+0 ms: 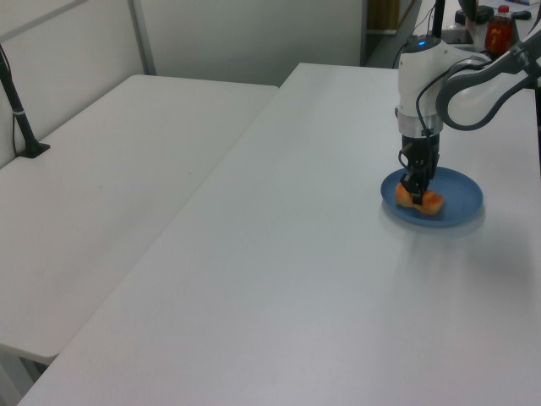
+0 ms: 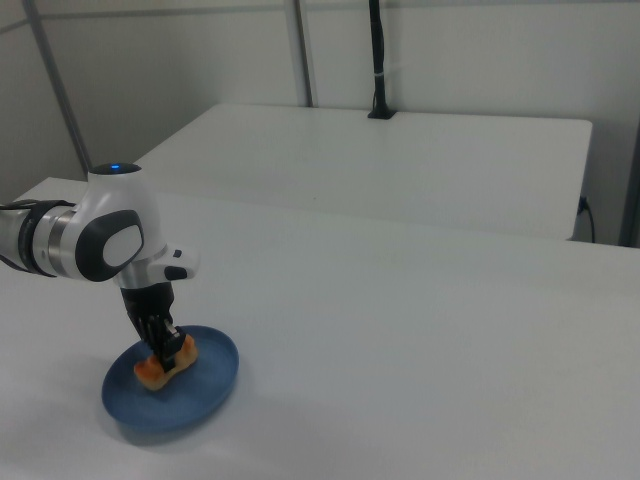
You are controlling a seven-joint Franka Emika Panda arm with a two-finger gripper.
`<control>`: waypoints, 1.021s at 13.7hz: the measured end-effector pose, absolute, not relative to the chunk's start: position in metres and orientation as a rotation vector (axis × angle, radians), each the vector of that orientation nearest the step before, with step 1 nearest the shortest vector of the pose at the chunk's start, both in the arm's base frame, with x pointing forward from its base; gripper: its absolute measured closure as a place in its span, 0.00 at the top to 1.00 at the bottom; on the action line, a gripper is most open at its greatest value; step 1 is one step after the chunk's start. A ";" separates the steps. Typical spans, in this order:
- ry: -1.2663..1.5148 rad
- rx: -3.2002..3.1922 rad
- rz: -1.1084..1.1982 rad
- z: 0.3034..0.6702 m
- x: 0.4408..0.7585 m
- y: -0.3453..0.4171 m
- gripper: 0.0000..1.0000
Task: Put the bread on the table
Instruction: 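Lower the gripper and close it around the bread roll, then lift the bread roll off the plate and carry it away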
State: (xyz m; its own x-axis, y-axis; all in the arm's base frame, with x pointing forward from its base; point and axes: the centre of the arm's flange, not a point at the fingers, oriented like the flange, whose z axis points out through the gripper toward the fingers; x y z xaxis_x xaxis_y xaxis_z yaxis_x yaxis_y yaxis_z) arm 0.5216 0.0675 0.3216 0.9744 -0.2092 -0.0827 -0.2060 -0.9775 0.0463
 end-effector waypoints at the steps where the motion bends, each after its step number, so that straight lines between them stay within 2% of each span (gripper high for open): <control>1: -0.312 3.082 -0.153 0.322 0.520 0.067 0.14; 3: -0.262 3.078 -0.191 0.334 0.520 0.065 0.14; 6: -0.208 3.086 -0.170 0.373 0.535 0.060 0.14; 11: -0.112 3.114 -0.006 0.445 0.568 0.040 0.12; 14: -0.124 3.119 0.072 0.466 0.586 0.035 0.12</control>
State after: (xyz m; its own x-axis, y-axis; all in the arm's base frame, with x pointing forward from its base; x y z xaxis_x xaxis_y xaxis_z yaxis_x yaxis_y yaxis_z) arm 0.5862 0.0346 0.4660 0.9958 -0.0792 0.0466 -0.0800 -0.9966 0.0170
